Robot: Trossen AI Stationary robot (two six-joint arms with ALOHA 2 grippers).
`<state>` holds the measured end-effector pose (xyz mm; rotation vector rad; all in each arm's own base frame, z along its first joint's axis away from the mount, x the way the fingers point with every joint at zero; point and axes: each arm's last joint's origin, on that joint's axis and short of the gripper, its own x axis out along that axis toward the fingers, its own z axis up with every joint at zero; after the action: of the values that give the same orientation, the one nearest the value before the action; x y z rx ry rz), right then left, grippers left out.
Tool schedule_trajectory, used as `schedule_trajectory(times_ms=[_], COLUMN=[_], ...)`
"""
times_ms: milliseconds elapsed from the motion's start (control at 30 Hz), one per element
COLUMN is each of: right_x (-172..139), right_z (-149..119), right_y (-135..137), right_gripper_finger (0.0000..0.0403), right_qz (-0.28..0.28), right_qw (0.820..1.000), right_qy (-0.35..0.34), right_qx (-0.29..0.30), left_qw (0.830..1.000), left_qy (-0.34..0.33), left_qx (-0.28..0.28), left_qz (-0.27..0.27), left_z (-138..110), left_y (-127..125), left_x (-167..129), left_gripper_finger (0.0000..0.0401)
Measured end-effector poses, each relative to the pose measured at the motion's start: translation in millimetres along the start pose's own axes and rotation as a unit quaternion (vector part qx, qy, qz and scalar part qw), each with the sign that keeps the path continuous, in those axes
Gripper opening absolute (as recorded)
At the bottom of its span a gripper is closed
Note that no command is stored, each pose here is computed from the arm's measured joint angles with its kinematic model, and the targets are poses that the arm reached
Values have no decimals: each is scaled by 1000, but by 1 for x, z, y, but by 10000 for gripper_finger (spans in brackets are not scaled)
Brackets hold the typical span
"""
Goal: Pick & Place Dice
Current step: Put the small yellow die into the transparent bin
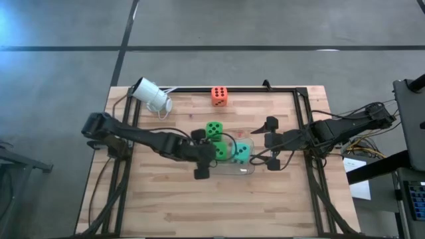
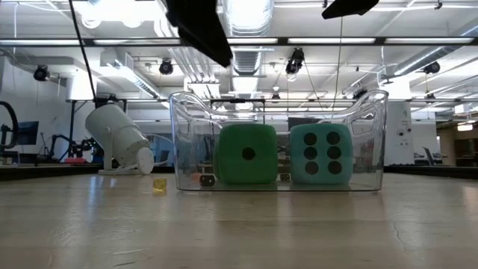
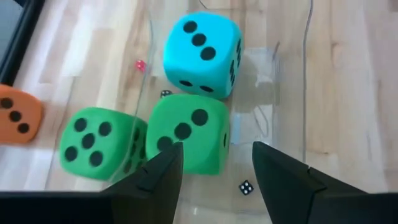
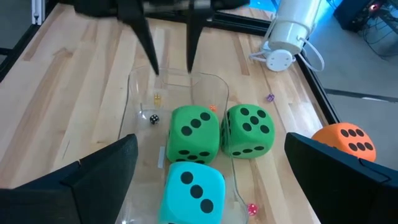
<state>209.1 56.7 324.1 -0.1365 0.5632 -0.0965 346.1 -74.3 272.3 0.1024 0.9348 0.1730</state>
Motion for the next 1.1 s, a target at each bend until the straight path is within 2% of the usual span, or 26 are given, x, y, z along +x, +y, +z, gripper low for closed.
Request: schedule_trajectory(times_ms=[233, 567, 1100], right_x=[0, 0, 0], right_z=[0, 0, 0], right_y=[0, 0, 0], right_gripper_finger=[400, 400, 400], right_qz=[0, 0, 0], right_qw=[1000, 1000, 1000], right_qy=[0, 0, 0], right_qx=[1, -4, -4], left_qw=[1000, 999, 985], left_qy=[3, 51, 157], left_qx=[7, -7, -63], left_qz=[-11, -7, 25], left_z=[-7, -26, -89], left_y=[-6, -20, -35], left_x=[-29, -45, -17], left_gripper_finger=[193, 197, 196])
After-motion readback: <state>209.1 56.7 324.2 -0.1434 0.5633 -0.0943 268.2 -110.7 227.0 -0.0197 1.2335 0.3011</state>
